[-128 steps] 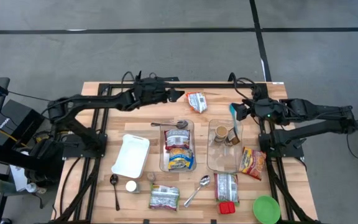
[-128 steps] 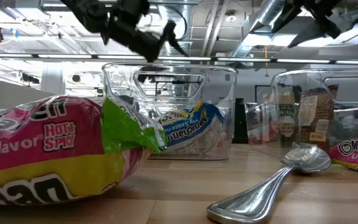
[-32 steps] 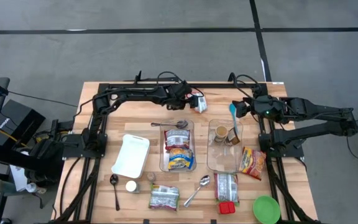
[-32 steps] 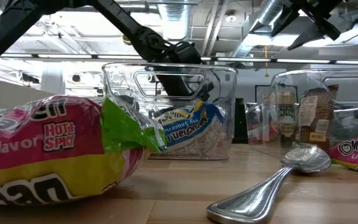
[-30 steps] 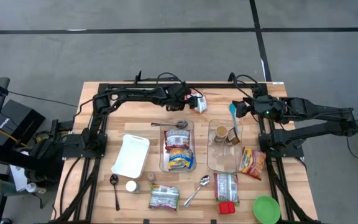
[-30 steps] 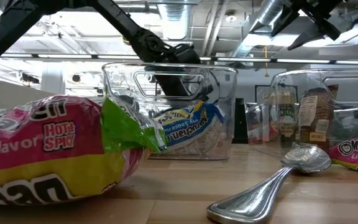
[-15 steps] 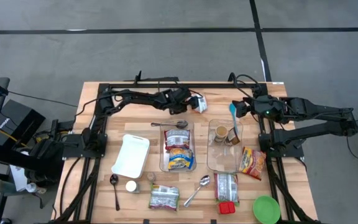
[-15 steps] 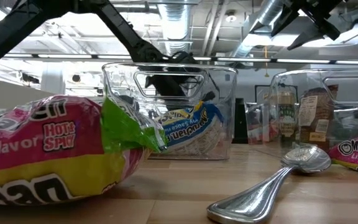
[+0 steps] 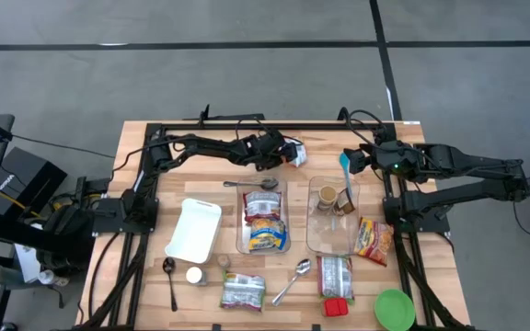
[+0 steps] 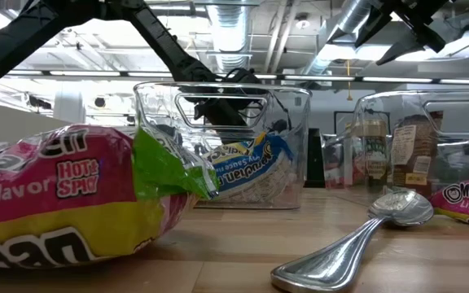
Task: Pick & Place Food Item
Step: Put the orange noodle pack into the left transparent bin
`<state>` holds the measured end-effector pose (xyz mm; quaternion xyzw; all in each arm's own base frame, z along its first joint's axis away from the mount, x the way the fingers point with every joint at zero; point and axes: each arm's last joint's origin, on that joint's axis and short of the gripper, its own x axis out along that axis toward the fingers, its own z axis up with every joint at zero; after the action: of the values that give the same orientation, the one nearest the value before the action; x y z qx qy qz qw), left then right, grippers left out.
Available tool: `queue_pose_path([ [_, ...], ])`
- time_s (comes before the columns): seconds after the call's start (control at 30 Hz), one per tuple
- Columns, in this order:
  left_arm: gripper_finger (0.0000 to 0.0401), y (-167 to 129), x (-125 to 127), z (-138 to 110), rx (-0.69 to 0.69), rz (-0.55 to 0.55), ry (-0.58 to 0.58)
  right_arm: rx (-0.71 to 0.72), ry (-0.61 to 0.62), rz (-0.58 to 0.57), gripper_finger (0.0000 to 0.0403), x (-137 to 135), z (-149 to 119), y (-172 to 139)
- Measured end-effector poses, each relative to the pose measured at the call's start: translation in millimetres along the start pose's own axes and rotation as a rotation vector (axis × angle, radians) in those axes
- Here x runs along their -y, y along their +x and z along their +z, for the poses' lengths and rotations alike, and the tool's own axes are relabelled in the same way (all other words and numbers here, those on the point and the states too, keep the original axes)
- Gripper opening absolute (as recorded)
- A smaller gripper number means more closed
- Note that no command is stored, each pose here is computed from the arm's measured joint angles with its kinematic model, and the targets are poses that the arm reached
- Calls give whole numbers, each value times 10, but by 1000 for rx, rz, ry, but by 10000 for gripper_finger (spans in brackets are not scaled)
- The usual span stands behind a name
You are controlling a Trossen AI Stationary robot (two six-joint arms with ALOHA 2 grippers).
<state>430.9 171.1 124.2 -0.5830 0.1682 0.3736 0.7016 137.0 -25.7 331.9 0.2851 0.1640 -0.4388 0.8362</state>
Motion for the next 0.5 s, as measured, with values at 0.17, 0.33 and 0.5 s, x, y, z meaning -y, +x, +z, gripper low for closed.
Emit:
queue_pose_path([
  [0.17,204,0,3,2,4,-2,2,-1,-1,-1,304,1,-1,0],
  [0.33,165,-1,19,-6,11,-15,5,-1,-1,-1,304,1,-2,1],
  [0.5,125,-2,24,-19,17,-14,12,-1,-1,-1,304,1,-2,1],
])
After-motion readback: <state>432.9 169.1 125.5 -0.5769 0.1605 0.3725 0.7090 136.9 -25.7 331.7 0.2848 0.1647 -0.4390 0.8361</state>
